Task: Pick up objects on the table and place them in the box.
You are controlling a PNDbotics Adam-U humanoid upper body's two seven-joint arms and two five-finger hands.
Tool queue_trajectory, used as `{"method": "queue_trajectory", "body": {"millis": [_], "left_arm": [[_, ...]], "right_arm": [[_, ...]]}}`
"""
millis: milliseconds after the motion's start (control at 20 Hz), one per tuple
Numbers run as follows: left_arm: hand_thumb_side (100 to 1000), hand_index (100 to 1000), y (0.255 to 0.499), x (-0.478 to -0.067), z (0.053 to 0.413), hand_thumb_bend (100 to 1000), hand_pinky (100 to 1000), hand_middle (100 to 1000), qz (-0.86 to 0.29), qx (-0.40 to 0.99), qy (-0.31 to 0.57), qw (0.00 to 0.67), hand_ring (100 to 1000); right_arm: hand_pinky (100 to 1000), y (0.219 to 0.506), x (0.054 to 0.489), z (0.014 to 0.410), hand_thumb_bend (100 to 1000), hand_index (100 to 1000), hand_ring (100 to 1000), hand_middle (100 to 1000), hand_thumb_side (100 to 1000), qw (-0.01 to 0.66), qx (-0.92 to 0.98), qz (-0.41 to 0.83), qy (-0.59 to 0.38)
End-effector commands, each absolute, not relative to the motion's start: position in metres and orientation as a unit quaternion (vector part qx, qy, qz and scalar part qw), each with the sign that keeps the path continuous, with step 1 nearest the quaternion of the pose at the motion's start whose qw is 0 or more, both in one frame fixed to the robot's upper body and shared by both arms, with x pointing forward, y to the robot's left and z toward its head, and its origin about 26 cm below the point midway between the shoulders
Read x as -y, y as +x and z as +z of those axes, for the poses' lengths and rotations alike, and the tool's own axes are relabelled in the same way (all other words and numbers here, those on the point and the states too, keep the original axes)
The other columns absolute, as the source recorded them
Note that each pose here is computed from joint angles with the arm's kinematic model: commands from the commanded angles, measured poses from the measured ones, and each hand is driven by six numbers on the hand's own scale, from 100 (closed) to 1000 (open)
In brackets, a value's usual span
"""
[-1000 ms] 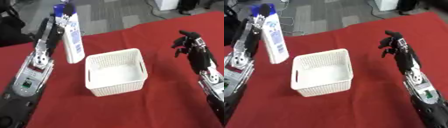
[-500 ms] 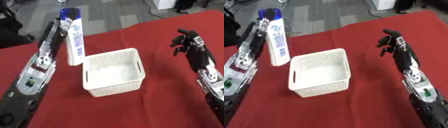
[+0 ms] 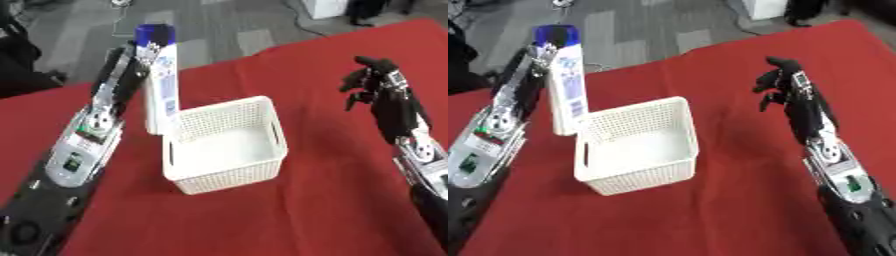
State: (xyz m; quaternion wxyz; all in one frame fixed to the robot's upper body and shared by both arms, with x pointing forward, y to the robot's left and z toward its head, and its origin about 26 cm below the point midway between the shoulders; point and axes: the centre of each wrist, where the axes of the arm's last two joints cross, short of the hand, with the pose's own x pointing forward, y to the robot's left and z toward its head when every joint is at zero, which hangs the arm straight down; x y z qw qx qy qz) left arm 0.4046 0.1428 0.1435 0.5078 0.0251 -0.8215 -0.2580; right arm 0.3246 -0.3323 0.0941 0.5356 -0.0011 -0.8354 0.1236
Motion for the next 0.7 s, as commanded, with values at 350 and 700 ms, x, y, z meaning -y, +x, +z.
{"method": "queue_trajectory", "body": {"millis": [350, 700], "left_arm": [[970, 205, 0.405, -0.129, 0.152, 398, 100, 100, -0.301, 0.824, 0.006, 0.480, 100], [974, 229, 0.398, -0.119, 0.158, 380, 100, 100, -0.336, 0.820, -0.013, 0.463, 100]], "right_arm": [[355, 0.327, 0.333, 0.103, 222, 885, 585, 581, 1000, 0.526, 0.841, 0.125, -0.003], [350, 0.327, 0.335, 0.102, 225, 886, 581, 580, 1000, 0.531, 0.840, 0.116, -0.002]]}}
